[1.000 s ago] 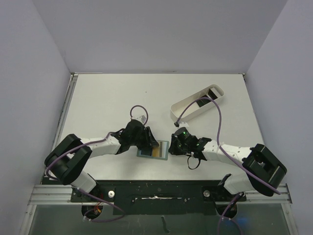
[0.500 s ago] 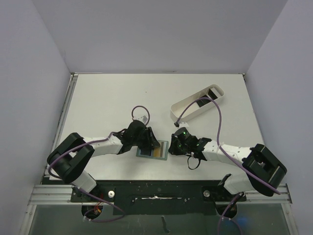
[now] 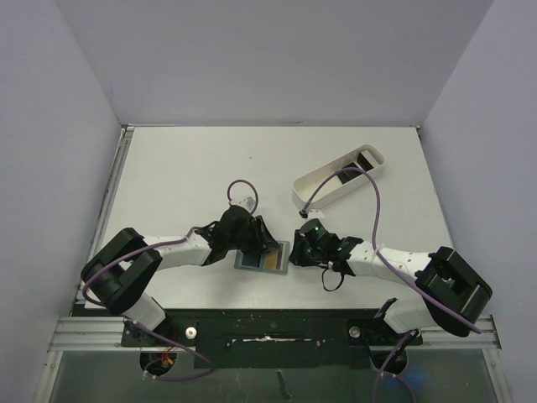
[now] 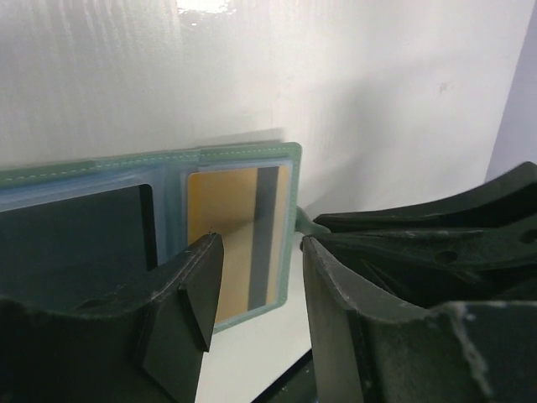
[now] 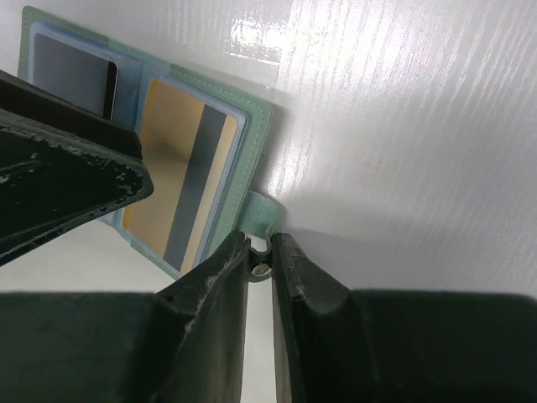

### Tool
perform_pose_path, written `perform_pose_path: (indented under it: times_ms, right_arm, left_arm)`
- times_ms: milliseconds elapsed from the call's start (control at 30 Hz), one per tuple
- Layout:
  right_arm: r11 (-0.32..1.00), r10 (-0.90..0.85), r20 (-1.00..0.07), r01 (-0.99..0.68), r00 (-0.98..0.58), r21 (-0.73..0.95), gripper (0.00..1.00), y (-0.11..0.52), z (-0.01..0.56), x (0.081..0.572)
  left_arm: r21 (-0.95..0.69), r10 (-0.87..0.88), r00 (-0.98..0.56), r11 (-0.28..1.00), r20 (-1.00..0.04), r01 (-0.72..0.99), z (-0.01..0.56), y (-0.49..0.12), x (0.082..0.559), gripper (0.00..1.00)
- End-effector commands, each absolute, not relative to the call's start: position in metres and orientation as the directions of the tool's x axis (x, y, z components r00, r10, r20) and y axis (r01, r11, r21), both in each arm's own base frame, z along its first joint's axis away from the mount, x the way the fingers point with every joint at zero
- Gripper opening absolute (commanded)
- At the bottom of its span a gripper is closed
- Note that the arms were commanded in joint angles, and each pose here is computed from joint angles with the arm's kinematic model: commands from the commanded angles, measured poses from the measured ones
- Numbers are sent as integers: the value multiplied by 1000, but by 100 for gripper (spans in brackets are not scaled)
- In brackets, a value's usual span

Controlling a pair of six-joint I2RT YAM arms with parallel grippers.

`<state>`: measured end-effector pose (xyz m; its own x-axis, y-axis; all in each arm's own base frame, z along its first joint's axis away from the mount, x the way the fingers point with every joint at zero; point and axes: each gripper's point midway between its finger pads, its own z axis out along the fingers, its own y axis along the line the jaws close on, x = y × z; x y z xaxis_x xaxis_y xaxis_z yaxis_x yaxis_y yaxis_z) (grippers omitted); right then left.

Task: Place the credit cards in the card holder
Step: Insert the credit card into the card holder.

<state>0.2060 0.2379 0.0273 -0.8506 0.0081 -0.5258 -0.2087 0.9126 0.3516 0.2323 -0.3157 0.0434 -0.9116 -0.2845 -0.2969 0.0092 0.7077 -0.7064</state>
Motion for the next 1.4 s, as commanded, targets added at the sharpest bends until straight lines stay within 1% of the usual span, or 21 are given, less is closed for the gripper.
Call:
perform_pose_path:
  times_ms: [0, 67, 167, 233, 300, 367, 567, 700, 1067, 1367]
  right_arm:
    - [912, 11, -576, -228, -817, 341, 5, 238, 38, 213]
    - [921, 5, -589, -225, -808, 317, 10, 234, 42, 216]
    - [929, 1, -608, -224, -794, 294, 21, 231, 52, 221]
    - [928, 10, -621, -224, -784, 298, 28, 233, 62, 225]
    - [921, 27, -629, -224, -777, 317, 32, 237, 72, 227]
    - [911, 49, -632, -226, -773, 346, 34, 244, 81, 228]
    - [858, 93, -625, -256, -775, 445, 34, 274, 94, 232]
    - [830, 96, -609, -274, -787, 486, 29, 292, 90, 234]
    - [860, 61, -578, -252, -814, 444, 27, 290, 59, 234]
    - [864, 47, -569, -252, -821, 437, 27, 289, 50, 232]
  left_arm:
    - [-759, -308, -877, 644, -369, 93, 90, -325, 242, 41]
    - [-741, -314, -864, 664, -394, 96, 93, -317, 245, 41]
    - [-714, -328, -845, 695, -422, 87, 94, -301, 249, 44]
    - [-707, -339, -837, 703, -431, 79, 97, -290, 254, 45]
    - [-688, -345, -839, 724, -420, 47, 87, -271, 256, 47]
    - [-681, -351, -837, 732, -420, 35, 84, -258, 257, 49]
    - [-681, -369, -832, 733, -415, 14, 78, -233, 260, 55]
    - [-728, -373, -840, 685, -394, 38, 79, -234, 257, 57]
    - [-767, -381, -854, 641, -355, 32, 74, -240, 254, 57]
    - [-768, -375, -870, 641, -321, 8, 61, -244, 255, 56]
